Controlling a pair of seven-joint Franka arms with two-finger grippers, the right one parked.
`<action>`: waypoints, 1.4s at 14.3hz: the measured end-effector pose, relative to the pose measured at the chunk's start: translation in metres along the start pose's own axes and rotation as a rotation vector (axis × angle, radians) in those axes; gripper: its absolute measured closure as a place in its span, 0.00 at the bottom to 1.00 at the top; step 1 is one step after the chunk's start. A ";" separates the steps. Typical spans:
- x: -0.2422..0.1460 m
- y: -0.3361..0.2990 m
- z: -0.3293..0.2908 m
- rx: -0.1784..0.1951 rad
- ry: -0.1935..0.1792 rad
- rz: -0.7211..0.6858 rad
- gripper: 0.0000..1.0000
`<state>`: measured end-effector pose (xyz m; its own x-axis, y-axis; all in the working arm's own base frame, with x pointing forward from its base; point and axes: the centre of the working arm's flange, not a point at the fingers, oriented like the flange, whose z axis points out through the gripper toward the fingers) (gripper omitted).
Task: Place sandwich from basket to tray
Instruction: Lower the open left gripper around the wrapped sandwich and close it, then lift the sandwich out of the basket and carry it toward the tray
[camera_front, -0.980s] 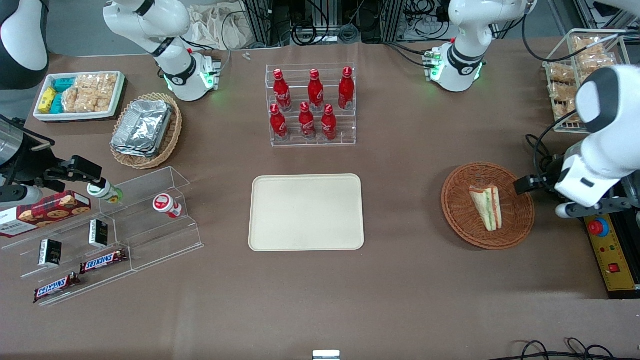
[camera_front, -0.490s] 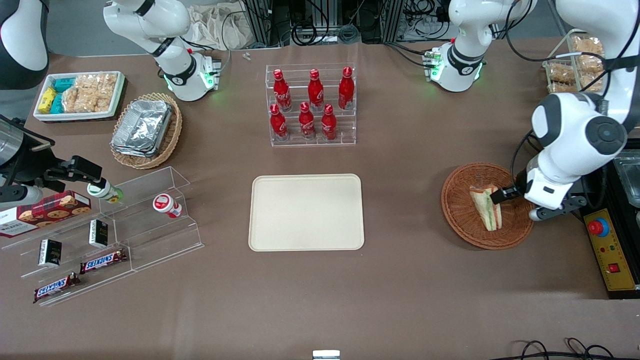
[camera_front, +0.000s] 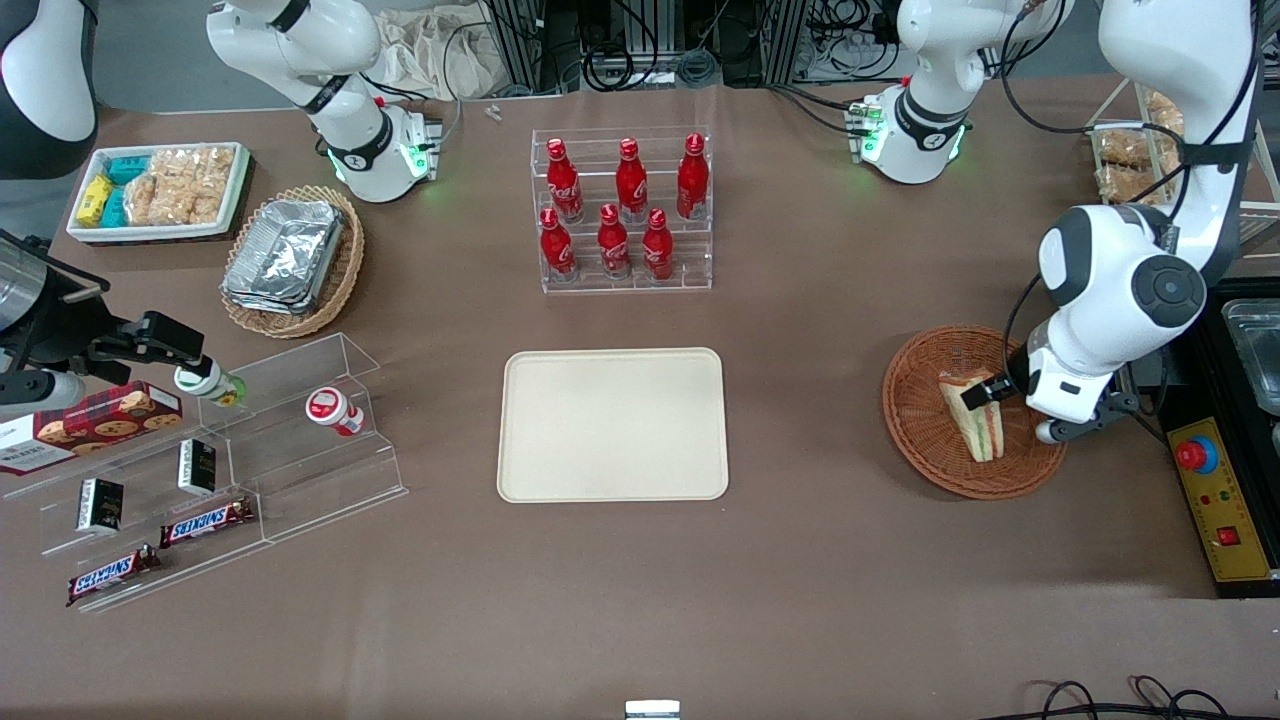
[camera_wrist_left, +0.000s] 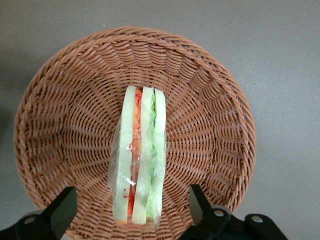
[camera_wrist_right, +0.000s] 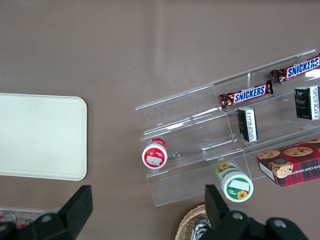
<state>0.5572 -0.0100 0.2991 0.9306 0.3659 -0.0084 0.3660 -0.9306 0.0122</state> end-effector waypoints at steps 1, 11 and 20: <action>0.000 0.000 0.009 -0.006 0.005 0.000 0.00; -0.004 0.001 0.050 -0.009 -0.027 0.071 0.36; 0.017 0.014 -0.028 0.049 -0.150 0.150 0.75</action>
<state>0.5786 -0.0165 0.3269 0.9624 0.2201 -0.1592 0.2191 -0.9754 -0.0242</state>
